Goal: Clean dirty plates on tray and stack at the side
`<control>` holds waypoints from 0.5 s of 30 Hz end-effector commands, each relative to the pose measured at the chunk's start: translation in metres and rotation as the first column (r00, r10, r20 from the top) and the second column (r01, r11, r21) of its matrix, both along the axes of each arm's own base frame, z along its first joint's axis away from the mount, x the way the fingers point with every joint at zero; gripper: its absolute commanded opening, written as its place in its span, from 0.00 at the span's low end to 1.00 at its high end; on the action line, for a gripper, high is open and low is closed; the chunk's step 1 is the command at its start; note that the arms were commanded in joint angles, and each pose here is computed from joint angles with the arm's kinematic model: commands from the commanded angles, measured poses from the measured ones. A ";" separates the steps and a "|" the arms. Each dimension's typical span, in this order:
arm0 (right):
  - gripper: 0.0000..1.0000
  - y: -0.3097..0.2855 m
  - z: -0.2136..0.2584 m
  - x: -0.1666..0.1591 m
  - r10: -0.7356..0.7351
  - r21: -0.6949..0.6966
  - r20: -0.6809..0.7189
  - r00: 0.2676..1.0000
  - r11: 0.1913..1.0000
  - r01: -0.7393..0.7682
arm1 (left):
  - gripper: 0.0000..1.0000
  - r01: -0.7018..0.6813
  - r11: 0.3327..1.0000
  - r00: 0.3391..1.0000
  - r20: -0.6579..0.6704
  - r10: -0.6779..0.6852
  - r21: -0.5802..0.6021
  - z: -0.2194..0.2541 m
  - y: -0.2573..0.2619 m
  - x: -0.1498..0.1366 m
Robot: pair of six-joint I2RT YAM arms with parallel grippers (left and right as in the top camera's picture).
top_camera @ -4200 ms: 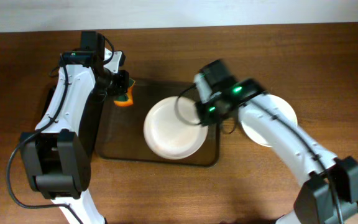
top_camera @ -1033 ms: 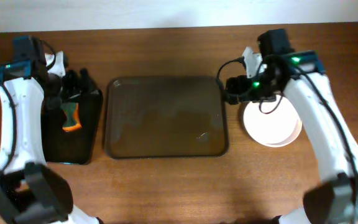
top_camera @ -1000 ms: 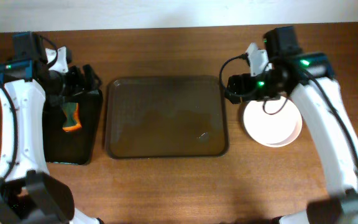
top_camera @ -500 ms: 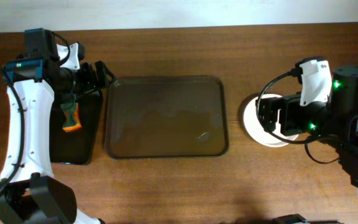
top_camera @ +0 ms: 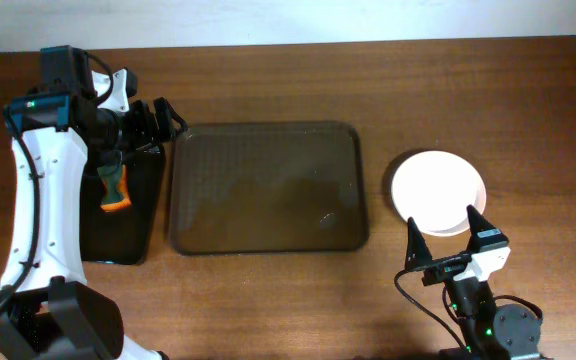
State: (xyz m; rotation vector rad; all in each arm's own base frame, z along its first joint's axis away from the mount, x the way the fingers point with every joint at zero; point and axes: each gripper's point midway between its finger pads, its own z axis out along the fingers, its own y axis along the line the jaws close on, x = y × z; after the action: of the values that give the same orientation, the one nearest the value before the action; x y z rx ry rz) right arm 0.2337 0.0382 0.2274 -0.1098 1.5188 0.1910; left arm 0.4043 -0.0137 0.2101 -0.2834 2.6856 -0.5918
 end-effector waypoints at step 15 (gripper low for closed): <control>0.98 0.001 -0.068 0.009 0.006 -0.002 -0.117 0.993 1.000 -0.006 | 1.00 -0.007 1.000 1.000 0.003 0.007 -0.009 0.002 0.000 0.001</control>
State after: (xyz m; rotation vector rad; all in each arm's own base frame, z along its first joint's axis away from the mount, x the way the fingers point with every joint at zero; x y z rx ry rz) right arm 0.2429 0.0393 0.1609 -0.1091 1.6373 0.1952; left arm 0.4044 -0.0137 0.2098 -0.2837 2.6863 -0.5919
